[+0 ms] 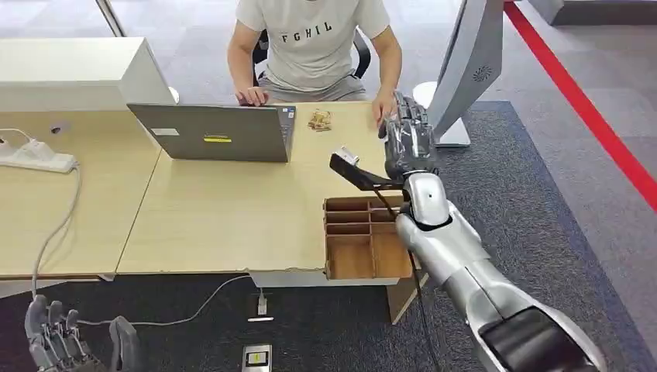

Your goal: Pass the card to the sensor for recognition and then transmit it.

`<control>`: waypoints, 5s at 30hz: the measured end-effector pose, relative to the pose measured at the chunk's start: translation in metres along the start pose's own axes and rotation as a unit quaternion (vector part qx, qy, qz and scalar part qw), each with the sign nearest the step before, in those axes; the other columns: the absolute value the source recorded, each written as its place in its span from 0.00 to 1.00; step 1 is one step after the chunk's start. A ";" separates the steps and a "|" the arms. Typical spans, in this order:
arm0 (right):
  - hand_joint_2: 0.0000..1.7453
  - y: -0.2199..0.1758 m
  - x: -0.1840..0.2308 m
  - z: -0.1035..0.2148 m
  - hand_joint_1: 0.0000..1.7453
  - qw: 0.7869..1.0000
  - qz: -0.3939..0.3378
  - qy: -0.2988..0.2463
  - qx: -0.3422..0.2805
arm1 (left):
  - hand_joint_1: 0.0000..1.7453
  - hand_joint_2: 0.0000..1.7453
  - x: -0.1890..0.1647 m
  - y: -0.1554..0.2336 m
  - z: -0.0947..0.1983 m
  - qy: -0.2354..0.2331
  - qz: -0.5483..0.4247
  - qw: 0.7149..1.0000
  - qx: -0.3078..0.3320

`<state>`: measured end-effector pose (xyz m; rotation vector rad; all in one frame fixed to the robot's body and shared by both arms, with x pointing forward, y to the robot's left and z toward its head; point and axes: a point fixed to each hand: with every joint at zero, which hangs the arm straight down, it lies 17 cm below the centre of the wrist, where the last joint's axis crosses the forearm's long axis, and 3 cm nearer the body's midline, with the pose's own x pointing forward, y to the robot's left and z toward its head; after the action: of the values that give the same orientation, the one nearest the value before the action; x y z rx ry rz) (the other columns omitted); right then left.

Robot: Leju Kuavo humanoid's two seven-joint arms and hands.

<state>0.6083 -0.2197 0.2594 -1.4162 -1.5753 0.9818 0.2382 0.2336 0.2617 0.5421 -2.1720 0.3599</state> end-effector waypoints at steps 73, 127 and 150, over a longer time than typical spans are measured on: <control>1.00 0.100 -0.158 0.158 1.00 0.991 -0.031 0.102 0.075 | 0.00 1.00 -0.024 0.096 -0.025 0.042 -0.117 0.985 0.121; 1.00 -0.012 -0.027 0.133 1.00 0.972 -0.222 -0.037 -0.063 | 0.00 1.00 -0.021 0.176 -0.050 -0.017 -0.127 0.963 0.238; 1.00 -0.094 0.061 0.042 1.00 0.959 -0.190 -0.119 -0.172 | 0.00 1.00 -0.017 0.142 -0.046 -0.013 -0.105 0.974 0.201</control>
<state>0.5289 -0.1677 0.3331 -1.1765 -2.1831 0.6875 0.2080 0.3809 0.2660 0.9978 -2.0479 0.6853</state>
